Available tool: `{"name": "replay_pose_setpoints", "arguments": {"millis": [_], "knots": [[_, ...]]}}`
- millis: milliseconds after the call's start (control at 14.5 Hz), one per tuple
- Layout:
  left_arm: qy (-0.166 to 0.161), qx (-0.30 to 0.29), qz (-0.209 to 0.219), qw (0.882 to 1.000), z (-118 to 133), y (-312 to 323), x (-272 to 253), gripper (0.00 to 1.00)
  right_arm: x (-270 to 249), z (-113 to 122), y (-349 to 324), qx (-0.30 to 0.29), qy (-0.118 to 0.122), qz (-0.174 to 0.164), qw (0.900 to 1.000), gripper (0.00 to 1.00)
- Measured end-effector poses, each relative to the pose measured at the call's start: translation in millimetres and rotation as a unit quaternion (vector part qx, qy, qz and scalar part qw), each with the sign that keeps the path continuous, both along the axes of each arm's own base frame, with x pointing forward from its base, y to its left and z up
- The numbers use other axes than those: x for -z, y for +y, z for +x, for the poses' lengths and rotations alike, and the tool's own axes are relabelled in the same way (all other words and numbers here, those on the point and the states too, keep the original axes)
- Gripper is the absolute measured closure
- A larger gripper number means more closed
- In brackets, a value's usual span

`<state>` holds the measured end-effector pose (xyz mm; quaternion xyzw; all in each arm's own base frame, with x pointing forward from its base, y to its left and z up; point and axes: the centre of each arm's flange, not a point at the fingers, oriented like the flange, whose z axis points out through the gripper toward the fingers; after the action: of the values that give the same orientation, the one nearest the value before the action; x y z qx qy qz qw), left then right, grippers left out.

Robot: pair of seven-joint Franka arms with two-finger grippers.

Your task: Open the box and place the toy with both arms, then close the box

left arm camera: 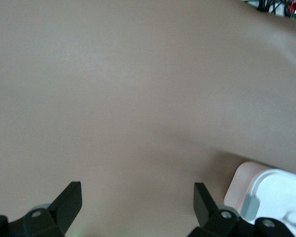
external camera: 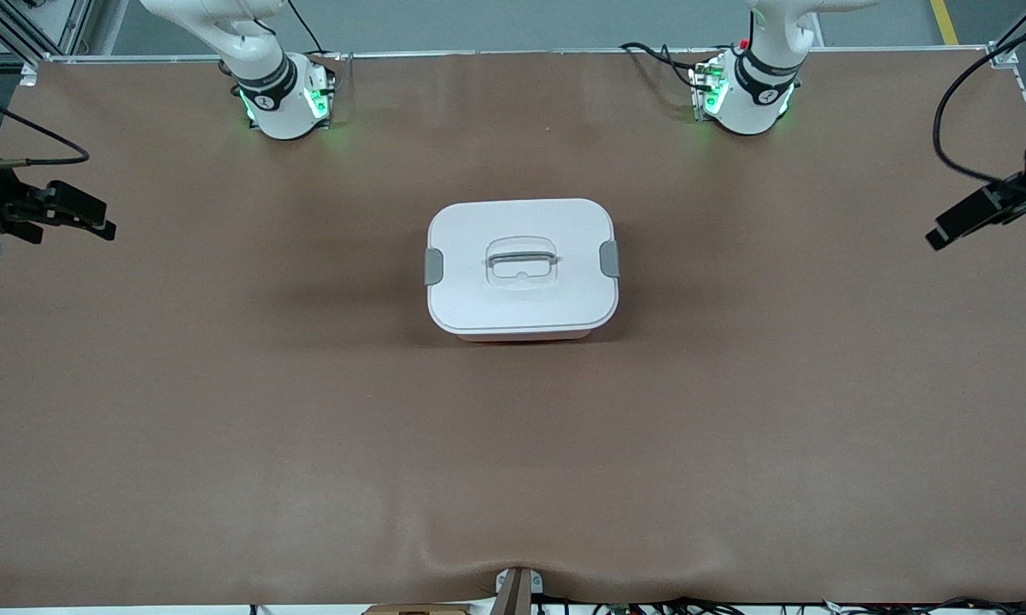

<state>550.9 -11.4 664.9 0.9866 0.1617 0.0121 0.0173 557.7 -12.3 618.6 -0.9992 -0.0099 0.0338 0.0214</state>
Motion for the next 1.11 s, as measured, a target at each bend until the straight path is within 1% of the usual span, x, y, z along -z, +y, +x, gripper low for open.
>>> {"name": "replay_pose_setpoints", "arguments": {"millis": [208, 277, 415, 692, 1107], "knots": [[0.001, 0.061, 0.002, 0.998, -18.0, 4.9, -17.1, 0.00, 0.0, 0.0, -0.8, 0.001, 0.000, 0.000, 1.000, 0.00], [0.001, 0.083, 0.003, 0.997, -21.4, 8.0, -19.8, 0.00, 0.0, 0.0, -0.9, 0.001, 0.000, 0.000, 1.000, 0.00], [0.002, 0.110, 0.003, 0.994, -23.8, 16.1, -20.2, 0.00, 0.0, 0.0, -1.1, 0.001, 0.000, 0.000, 1.000, 0.00], [0.006, 0.131, 0.009, 0.991, -23.6, 16.0, -16.8, 0.00, 0.2, -0.3, -1.7, 0.002, 0.001, 0.000, 1.000, 0.00], [0.007, 0.134, 0.009, 0.991, -22.0, 12.2, -11.4, 0.00, 0.5, -0.5, -1.8, 0.002, 0.002, 0.000, 1.000, 0.00]]}}
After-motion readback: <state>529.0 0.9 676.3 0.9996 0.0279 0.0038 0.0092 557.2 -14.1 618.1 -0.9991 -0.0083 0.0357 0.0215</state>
